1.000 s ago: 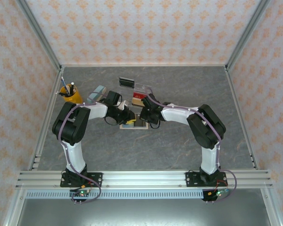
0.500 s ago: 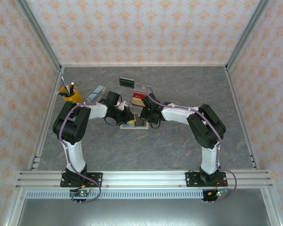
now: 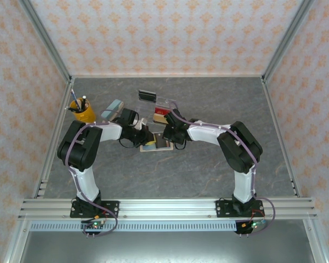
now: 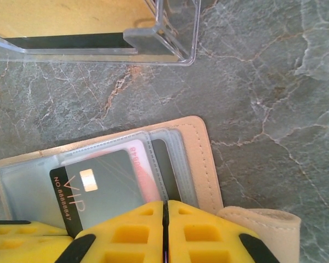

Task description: Take the credit cards out of the card holder

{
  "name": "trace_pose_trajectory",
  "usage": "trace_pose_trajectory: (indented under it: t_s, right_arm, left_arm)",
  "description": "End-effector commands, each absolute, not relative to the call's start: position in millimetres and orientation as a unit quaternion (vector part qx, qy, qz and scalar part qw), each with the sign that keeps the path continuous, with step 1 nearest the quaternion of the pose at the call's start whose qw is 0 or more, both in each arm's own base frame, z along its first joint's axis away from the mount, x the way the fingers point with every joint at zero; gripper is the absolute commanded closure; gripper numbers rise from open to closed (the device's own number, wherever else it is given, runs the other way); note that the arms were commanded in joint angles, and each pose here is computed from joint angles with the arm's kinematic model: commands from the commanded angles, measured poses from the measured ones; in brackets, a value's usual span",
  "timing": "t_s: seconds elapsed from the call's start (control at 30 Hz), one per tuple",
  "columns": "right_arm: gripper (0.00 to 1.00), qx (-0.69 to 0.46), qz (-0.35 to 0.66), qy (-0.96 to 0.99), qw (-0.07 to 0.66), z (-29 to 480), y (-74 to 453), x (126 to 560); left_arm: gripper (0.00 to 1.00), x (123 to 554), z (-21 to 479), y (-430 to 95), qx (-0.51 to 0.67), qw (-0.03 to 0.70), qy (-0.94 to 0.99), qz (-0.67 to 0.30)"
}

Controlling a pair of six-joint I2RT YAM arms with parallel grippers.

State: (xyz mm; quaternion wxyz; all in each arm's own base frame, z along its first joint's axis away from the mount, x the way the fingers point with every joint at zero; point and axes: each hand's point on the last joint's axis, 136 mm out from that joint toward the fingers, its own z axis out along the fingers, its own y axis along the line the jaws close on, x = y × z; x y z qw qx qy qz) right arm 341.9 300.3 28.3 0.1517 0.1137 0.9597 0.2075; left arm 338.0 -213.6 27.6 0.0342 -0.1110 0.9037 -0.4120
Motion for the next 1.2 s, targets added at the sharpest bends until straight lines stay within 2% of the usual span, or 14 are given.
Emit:
trace_pose_trajectory:
  t_s: [0.0,0.33,0.6,0.73,0.9,1.17]
  right_arm:
    - [0.91,0.128,0.133,0.975,0.124,-1,272,326]
    - [0.91,0.115,0.165,0.969,0.14,17,283,333]
    - [0.87,0.065,0.263,0.945,0.185,68,312,343]
    - [0.81,0.042,0.322,0.928,0.182,80,330,339]
    - [0.77,0.037,0.366,0.918,0.15,74,348,332]
    - [0.78,0.044,0.32,0.941,0.102,38,349,330]
  left_arm:
    - [1.0,334,28,-201,-0.118,0.043,0.911,-0.392]
    - [1.0,334,35,-192,-0.122,0.053,0.917,-0.376]
    - [1.0,325,38,-181,-0.123,0.057,0.928,-0.347]
    - [1.0,323,40,-177,-0.129,0.062,0.929,-0.342]
    - [1.0,319,41,-172,-0.133,0.068,0.932,-0.33]
    - [1.0,319,39,-179,-0.134,0.056,0.925,-0.352]
